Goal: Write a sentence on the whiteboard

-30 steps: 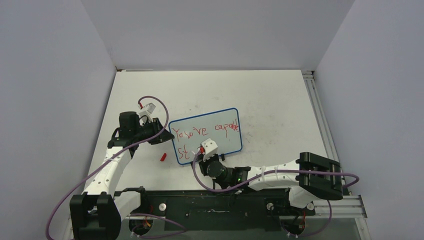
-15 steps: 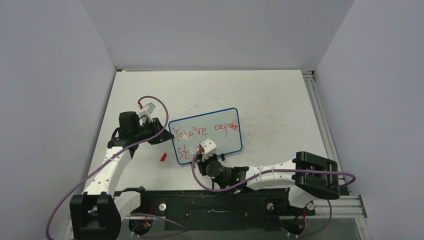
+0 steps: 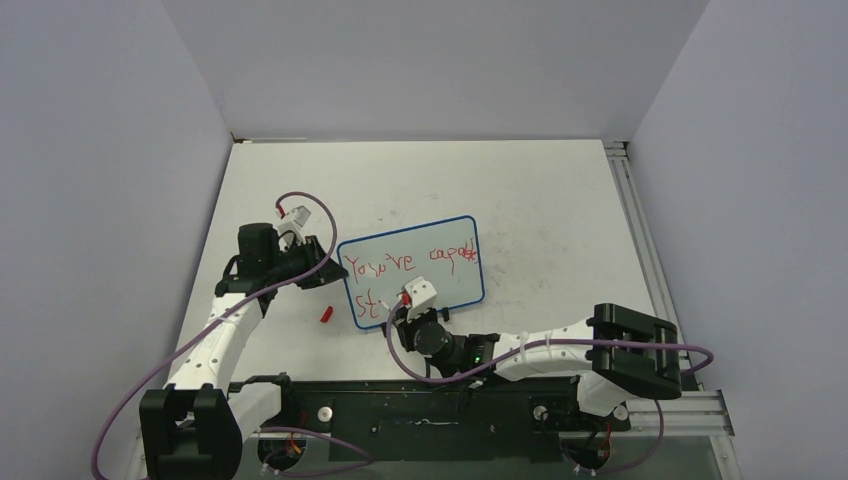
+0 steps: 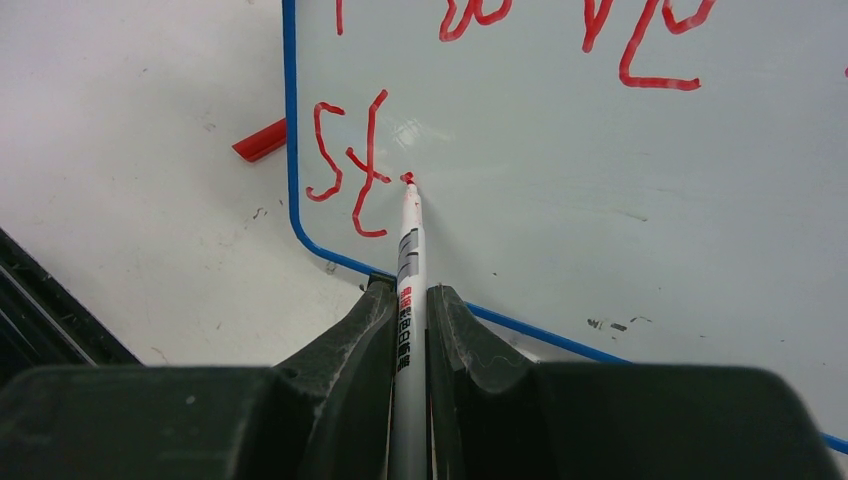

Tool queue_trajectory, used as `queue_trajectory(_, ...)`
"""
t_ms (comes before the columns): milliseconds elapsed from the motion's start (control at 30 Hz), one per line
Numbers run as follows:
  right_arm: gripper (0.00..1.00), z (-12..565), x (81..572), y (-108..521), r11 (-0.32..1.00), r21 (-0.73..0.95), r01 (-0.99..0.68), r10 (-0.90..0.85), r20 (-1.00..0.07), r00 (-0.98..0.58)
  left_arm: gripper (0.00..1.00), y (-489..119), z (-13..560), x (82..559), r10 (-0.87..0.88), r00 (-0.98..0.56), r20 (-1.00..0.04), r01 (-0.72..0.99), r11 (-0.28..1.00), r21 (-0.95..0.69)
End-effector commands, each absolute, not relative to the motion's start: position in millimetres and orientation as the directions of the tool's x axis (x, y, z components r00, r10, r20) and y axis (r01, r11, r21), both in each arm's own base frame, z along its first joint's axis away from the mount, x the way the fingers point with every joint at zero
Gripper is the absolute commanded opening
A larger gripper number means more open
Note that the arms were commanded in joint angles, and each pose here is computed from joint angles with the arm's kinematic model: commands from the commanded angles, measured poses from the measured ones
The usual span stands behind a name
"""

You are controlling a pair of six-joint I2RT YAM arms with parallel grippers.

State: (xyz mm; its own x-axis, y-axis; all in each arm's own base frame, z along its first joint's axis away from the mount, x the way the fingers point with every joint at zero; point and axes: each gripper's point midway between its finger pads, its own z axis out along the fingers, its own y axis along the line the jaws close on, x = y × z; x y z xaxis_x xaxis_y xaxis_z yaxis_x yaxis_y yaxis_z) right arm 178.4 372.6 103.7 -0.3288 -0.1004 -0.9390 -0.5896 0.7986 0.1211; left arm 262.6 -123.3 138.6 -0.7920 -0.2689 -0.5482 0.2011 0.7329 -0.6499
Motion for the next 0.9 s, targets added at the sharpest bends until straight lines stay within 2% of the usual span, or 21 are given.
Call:
queue_trajectory(0, 0.05, 109.0, 185.2, 359.7, 0.832, 0.124, -0.541, -0.07, -0.944, -0.324, 0.18, -124.9, 161.8, 271.4, -0.264, -0.749, -0.608, 0.259, 0.728, -0.635)
queue_trajectory(867, 0.05, 85.6, 167.8, 365.4, 0.81, 0.135, -0.57, -0.107, -0.923, -0.37, 0.18, -124.9, 161.3, 271.3, -0.264, -0.75, -0.607, 0.258, 0.728, -0.635)
